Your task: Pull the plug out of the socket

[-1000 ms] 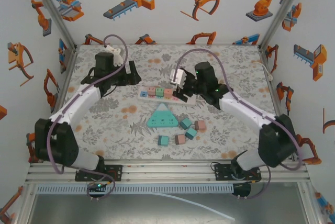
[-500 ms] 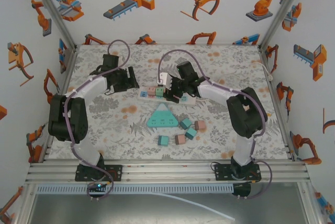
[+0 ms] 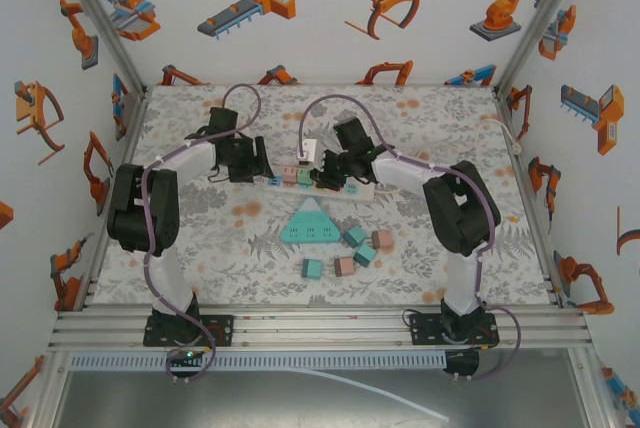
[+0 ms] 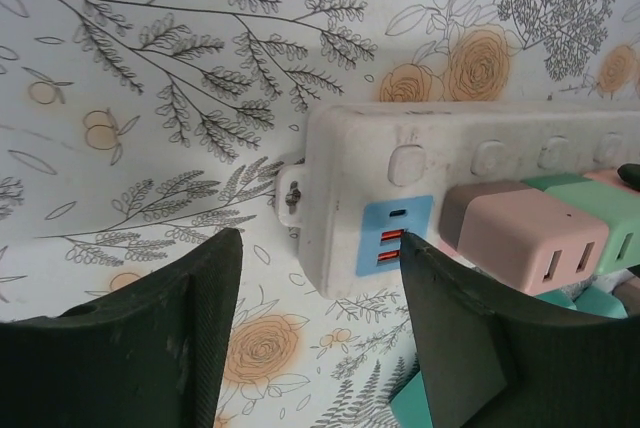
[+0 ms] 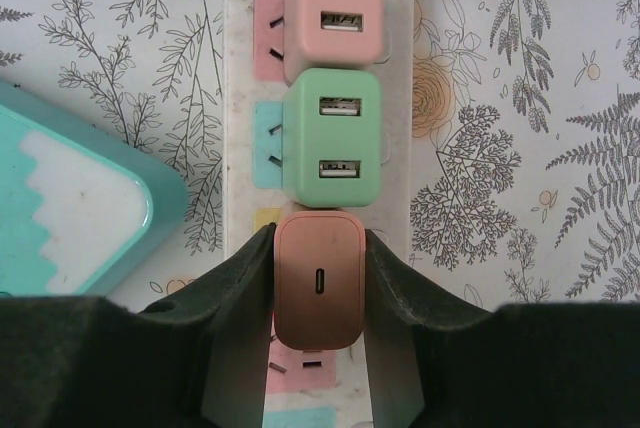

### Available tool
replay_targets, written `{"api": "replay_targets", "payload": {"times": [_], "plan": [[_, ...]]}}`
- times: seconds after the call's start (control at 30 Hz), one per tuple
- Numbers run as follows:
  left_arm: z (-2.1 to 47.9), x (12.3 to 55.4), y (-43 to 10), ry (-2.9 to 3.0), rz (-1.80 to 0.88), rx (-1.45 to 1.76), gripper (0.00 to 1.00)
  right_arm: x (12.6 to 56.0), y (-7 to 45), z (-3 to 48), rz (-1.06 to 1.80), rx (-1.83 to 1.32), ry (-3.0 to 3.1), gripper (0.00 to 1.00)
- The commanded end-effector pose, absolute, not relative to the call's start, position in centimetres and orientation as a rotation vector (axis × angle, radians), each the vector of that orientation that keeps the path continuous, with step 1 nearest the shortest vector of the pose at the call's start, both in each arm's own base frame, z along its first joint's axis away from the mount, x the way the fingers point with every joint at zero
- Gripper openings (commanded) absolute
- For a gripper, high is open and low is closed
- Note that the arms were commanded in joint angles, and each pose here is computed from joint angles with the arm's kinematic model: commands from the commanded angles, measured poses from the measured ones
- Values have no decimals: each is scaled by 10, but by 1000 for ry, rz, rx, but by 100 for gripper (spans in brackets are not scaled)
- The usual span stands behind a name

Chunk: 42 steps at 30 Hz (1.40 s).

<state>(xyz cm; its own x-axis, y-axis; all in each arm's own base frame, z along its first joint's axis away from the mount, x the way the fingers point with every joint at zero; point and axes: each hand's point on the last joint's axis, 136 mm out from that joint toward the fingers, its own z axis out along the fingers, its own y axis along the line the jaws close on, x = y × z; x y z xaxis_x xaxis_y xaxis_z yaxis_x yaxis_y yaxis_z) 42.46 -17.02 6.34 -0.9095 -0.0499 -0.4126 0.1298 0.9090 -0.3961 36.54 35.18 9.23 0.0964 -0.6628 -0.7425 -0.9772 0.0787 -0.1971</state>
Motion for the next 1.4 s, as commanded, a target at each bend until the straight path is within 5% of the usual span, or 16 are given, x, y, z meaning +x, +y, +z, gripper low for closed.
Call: {"api": "replay_targets", "payload": {"times": [0.0, 0.3, 0.73, 1.37], "plan": [[62, 422, -180, 2672, -627, 110, 61, 358, 356, 96, 591, -1676, 1621, 35], [43, 417, -168, 2738, -538, 82, 59, 356, 356, 99, 604, -1678, 1622, 34], [9, 394, -165, 2862, -431, 167, 56, 354, 363, 117, 656, -1683, 1598, 17], [-18, 376, -151, 2952, -267, 171, 56, 356, 366, 141, 659, -1659, 1553, 8]]}}
